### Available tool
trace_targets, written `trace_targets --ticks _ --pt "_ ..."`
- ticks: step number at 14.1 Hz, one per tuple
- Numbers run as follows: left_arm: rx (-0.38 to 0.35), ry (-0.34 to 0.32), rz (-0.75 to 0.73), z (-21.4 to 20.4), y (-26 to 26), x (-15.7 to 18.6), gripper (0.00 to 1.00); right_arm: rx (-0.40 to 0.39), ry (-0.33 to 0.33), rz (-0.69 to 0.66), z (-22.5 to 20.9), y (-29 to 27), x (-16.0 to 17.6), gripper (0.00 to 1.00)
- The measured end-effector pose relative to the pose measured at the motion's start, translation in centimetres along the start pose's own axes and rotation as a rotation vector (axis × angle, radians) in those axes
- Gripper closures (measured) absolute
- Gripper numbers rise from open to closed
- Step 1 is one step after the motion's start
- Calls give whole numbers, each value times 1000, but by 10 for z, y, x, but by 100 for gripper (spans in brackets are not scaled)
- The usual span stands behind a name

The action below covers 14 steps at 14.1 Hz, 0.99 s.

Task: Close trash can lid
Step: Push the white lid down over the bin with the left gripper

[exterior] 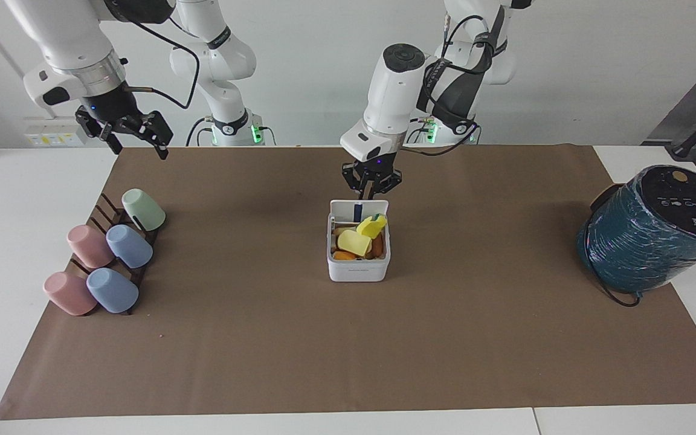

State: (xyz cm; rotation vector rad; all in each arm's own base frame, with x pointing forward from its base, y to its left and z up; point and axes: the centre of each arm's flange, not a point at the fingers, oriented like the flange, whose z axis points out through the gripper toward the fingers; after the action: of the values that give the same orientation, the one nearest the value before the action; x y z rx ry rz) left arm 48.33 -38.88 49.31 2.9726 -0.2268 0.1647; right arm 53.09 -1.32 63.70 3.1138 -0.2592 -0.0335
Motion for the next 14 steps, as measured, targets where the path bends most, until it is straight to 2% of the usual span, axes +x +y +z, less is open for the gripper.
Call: trace_targets --ticks 1,2,4,10,14 --pt "-1 11 3 1 -2 3 89 0 0 0 0 0 0 0" --pt "-2 23 13 4 -7 7 89 0 0 0 0 0 0 0" --pt "-4 35 40 12 -17 17 99 0 0 0 0 0 0 0" --pt "17 67 79 59 -29 36 99 0 0 0 0 0 0 0" --pt "11 80 86 74 -29 41 99 0 0 0 0 0 0 0"
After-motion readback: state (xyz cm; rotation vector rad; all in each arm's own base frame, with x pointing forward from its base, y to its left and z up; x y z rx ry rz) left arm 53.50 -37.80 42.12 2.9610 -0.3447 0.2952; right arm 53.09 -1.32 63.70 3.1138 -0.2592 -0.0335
